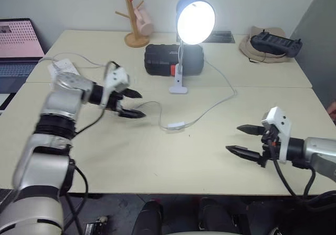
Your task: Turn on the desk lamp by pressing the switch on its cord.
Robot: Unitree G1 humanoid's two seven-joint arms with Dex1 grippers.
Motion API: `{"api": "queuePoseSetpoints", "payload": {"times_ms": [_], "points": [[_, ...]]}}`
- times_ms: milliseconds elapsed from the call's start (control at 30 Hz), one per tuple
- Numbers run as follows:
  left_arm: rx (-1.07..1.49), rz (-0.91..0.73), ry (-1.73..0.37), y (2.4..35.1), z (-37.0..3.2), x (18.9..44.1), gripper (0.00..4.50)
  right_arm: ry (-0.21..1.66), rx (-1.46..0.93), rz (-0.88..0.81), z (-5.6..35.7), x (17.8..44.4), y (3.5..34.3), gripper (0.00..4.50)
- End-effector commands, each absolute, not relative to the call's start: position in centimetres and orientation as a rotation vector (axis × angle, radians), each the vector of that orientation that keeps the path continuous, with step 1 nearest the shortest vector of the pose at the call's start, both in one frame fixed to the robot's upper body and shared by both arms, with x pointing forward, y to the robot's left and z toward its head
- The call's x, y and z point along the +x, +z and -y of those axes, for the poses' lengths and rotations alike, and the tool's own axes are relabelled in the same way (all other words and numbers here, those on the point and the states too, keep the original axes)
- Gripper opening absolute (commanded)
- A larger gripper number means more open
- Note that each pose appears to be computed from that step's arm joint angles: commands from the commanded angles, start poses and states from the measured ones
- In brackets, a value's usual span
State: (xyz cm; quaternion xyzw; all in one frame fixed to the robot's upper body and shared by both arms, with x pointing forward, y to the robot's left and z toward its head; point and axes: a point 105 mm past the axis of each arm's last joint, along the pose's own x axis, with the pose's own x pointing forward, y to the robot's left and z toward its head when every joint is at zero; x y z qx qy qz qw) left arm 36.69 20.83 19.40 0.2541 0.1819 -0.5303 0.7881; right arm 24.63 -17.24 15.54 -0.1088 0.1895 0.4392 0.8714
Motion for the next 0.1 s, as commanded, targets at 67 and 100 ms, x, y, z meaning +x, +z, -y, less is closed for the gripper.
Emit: {"api": "queuePoseSetpoints", "payload": {"times_ms": [67, 100], "points": [[0.561, -0.367, -1.082, 20.39, -22.60, 35.63, 4.46, 0.938, -0.267, -0.355, 17.99, 25.35, 16.81, 4.50], [0.564, -0.371, -1.067, 20.24, -22.92, 35.44, 4.46, 0.942, -0.269, -0.358, 18.09, 25.44, 16.80, 4.50]]}}
